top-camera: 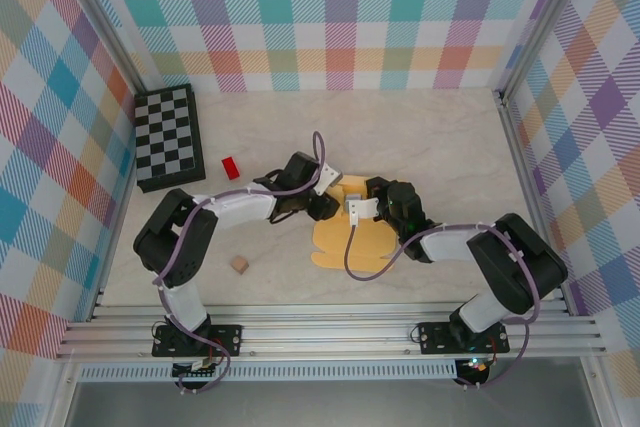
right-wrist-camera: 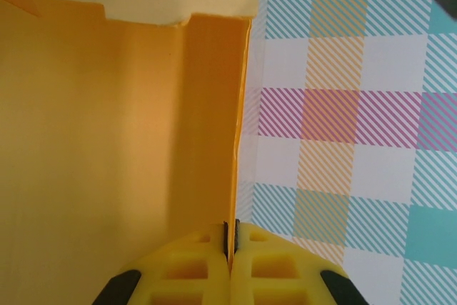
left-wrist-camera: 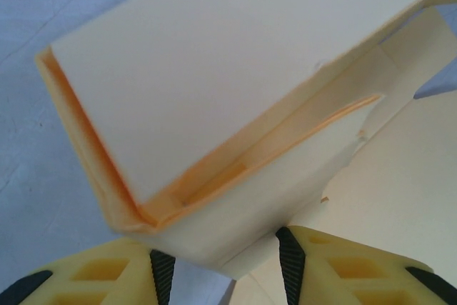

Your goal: Fold the paper box

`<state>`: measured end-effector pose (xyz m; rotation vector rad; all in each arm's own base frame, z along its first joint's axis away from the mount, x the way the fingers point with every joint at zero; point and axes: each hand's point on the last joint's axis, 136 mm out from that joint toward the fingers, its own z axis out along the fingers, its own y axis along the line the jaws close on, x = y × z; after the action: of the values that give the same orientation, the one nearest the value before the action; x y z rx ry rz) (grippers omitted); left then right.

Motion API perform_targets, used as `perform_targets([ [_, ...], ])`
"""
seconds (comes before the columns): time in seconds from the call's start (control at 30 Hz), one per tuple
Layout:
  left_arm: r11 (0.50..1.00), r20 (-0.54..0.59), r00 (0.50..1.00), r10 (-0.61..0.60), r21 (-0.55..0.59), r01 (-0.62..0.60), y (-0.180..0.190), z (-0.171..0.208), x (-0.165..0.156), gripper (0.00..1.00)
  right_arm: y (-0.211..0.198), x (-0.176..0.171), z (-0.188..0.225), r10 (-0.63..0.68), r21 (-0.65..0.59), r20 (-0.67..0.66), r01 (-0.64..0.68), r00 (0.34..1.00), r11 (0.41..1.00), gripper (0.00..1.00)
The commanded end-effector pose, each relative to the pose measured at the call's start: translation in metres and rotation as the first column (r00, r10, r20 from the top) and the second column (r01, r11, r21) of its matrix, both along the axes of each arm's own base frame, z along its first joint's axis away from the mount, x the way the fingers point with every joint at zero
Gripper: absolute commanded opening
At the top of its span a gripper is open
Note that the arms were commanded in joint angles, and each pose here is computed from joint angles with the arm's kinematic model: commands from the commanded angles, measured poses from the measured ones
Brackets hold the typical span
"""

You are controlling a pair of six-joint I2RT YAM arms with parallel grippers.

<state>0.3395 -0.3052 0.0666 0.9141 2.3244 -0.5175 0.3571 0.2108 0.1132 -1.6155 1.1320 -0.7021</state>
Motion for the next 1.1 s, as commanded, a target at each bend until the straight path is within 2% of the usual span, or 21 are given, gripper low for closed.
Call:
perform_targets([
  [0.0,0.999,0.038,0.998,0.043,0.003,-0.043,0.001,0.003,-0.003,0.46,0.003,-0.009,-0.002,0.012,0.018,-0.048,-0.011,0.999,1.000,0.00],
  [0.17,0.993,0.048,0.992,0.115,-0.005,-0.115,0.001,0.005,-0.002,0.46,0.001,-0.010,0.002,0.009,0.012,-0.045,-0.009,0.999,1.000,0.00],
  [0.43,0.971,0.128,0.963,0.238,-0.030,-0.237,-0.002,0.016,0.007,0.48,0.003,-0.017,0.000,0.005,-0.001,-0.049,-0.005,0.999,1.000,0.00],
  [0.57,0.954,0.175,0.939,0.297,-0.021,-0.298,0.006,0.019,0.018,0.44,0.005,-0.027,-0.009,0.027,-0.037,-0.063,-0.030,0.998,0.999,0.00],
  [0.8,0.929,0.210,0.906,0.366,-0.031,-0.368,0.013,0.023,0.029,0.27,0.006,-0.034,-0.011,0.025,-0.034,-0.078,-0.028,0.997,0.999,0.00],
  [0.87,0.923,0.209,0.900,0.383,-0.049,-0.381,0.013,0.026,0.030,0.26,0.004,-0.037,-0.017,0.017,-0.046,-0.105,-0.022,0.994,0.999,0.00],
  [0.97,0.920,0.195,0.899,0.393,-0.078,-0.385,0.010,0.028,0.030,0.29,0.004,-0.039,-0.016,0.011,-0.032,-0.124,-0.015,0.992,0.999,0.00],
  [1.07,0.925,0.193,0.905,0.380,-0.086,-0.370,0.007,0.028,0.030,0.43,0.005,-0.043,-0.017,0.019,-0.019,-0.158,-0.022,0.987,1.000,0.00],
])
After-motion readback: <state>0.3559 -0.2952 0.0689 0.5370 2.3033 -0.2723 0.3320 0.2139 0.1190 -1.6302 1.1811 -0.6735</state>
